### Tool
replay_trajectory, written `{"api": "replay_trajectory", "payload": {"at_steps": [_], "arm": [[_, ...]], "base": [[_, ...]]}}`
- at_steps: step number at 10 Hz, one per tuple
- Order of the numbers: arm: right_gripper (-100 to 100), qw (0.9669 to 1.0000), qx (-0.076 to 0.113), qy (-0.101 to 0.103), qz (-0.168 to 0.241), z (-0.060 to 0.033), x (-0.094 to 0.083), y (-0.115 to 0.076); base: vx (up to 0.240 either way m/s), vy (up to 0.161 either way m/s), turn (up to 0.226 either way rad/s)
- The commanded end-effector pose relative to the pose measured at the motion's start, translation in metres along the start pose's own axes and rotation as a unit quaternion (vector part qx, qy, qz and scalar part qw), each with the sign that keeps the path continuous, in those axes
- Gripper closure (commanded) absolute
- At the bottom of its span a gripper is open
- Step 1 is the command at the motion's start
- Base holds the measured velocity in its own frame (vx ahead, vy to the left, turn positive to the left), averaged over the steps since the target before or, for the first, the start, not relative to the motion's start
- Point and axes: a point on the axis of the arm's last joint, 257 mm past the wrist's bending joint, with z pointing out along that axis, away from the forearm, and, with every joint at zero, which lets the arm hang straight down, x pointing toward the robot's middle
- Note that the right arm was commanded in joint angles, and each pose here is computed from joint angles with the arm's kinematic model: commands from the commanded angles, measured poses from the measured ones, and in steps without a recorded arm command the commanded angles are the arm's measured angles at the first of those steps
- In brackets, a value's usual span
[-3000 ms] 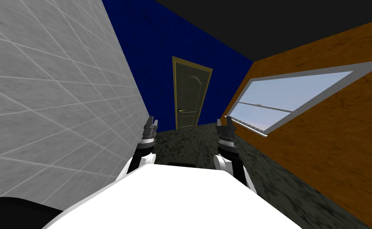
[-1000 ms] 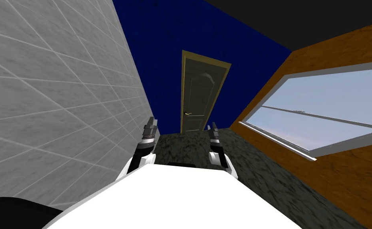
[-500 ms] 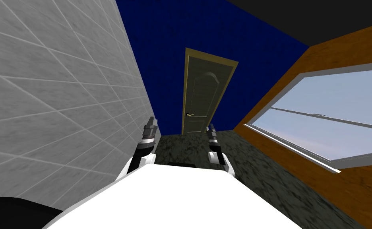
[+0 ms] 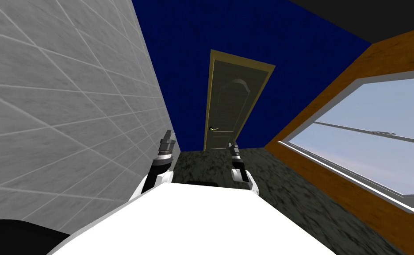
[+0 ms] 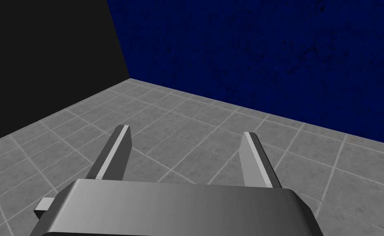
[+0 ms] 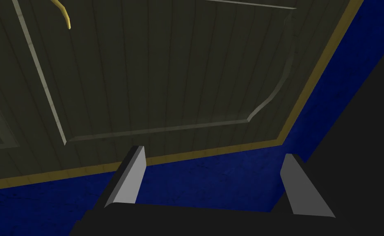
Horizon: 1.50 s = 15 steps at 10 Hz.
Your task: Pull the door open
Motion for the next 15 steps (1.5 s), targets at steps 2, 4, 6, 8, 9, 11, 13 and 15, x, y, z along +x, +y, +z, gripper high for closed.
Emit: {"api": "replay_trajectory", "payload": {"at_steps": [2,4,6,8,9,11,13,15], "arm": [[-100,0.9999,0.014,0.001,-0.001,-0.0019,-0.002,-0.017],[-100,0.9996,0.028,0.002,-0.002,-0.0029,-0.005,-0.034],[-100,0.9994,0.035,0.002,-0.003,-0.0038,-0.007,-0.043],[-100,0.9991,0.042,0.002,-0.004,-0.0046,-0.008,-0.051],[-100,0.9988,0.049,0.002,-0.004,-0.0056,-0.010,-0.059],[-100,0.9980,0.063,0.003,-0.006,-0.0077,-0.013,-0.075],[-100,0.9970,0.077,0.002,-0.007,-0.0102,-0.017,-0.090],[-100,0.9959,0.090,0.002,-0.009,-0.0128,-0.020,-0.104]], "base": [[0.072,0.026,0.035],[0.096,0.043,0.073],[0.067,0.013,0.032],[0.073,0.010,0.050],[0.062,0.022,0.040],[0.099,0.037,0.077],[0.115,0.025,0.066],[0.114,0.023,0.065]]}}
